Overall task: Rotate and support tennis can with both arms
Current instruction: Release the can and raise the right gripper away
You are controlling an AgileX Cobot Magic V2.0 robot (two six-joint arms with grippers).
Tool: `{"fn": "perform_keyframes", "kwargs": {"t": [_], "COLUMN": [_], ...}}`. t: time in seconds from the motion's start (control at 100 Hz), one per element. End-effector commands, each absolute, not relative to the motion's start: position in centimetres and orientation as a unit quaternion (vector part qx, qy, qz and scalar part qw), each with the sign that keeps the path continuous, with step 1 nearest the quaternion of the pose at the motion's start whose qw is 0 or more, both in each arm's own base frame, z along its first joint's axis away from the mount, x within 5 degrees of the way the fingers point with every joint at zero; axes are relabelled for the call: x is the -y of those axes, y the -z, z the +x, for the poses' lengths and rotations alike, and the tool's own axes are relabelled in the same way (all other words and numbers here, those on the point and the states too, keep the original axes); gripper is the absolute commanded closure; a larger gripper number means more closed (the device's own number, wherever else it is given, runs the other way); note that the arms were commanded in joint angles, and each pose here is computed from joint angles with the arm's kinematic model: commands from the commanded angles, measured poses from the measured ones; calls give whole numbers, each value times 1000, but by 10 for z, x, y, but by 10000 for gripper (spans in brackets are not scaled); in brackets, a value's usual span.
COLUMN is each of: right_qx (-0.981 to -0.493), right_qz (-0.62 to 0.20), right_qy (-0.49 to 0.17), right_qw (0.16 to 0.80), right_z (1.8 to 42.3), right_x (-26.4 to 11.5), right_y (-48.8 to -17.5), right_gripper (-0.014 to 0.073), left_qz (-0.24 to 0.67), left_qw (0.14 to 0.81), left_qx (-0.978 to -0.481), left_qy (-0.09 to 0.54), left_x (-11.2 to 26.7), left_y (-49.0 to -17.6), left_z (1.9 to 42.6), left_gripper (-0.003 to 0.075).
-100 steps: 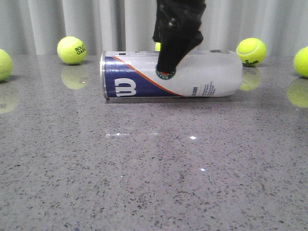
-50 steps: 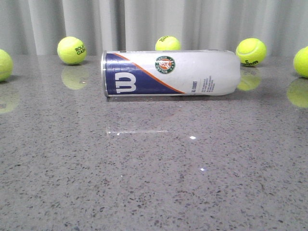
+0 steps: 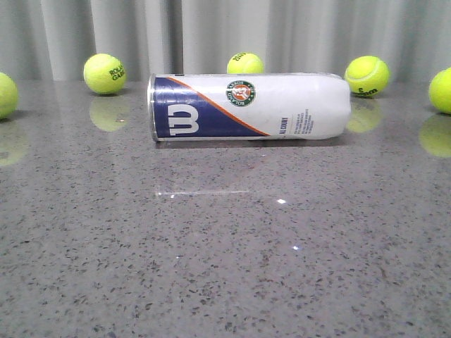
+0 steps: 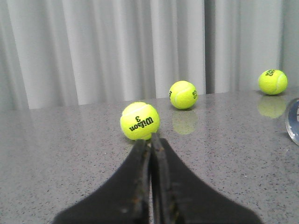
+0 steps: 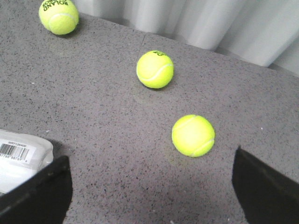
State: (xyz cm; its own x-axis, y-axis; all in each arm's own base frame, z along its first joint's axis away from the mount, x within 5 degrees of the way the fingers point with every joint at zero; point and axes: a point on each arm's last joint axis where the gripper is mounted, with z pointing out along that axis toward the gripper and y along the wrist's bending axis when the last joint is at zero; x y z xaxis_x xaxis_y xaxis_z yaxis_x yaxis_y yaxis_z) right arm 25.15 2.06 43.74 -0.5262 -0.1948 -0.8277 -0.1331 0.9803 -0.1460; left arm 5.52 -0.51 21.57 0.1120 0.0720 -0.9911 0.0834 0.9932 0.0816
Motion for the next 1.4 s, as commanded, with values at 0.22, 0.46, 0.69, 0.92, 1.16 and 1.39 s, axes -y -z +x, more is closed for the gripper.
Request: {"fn": "perform_keyframes", "kwargs": {"t": [0.22,0.46,0.69,0.92,1.16,1.39], "right_qx": [-791,-759,-754,-726,-723,-723], "right_qz": [-62,-49,-47,-48,-48,-48], "right_qy": [13,-2,-5,-9,-9,-9], "right_qw": [608,650,656,686,689,689], "right_z": [175,125,98,93,93,93], "right_x": [-13,-9,-7,-7,-7,-7], "right_y": [-410,-368,-326,-316,-317,-317], "right_gripper": [-60,-60,-60,-60,153,643], "left_qz": [54,54,54,54,54,54], "left_qw": [766,766,766,766,766,766], "left_qx": [-640,-640,-640,-640,-640,-640], "left_qy": [10,10,10,10,10,10], "left_x": [6,6,6,6,6,6], "left_y": [-209,-209,-209,-209,-209,-209], "left_z": [53,53,53,53,53,53], "left_gripper": [741,741,741,741,741,741]}}
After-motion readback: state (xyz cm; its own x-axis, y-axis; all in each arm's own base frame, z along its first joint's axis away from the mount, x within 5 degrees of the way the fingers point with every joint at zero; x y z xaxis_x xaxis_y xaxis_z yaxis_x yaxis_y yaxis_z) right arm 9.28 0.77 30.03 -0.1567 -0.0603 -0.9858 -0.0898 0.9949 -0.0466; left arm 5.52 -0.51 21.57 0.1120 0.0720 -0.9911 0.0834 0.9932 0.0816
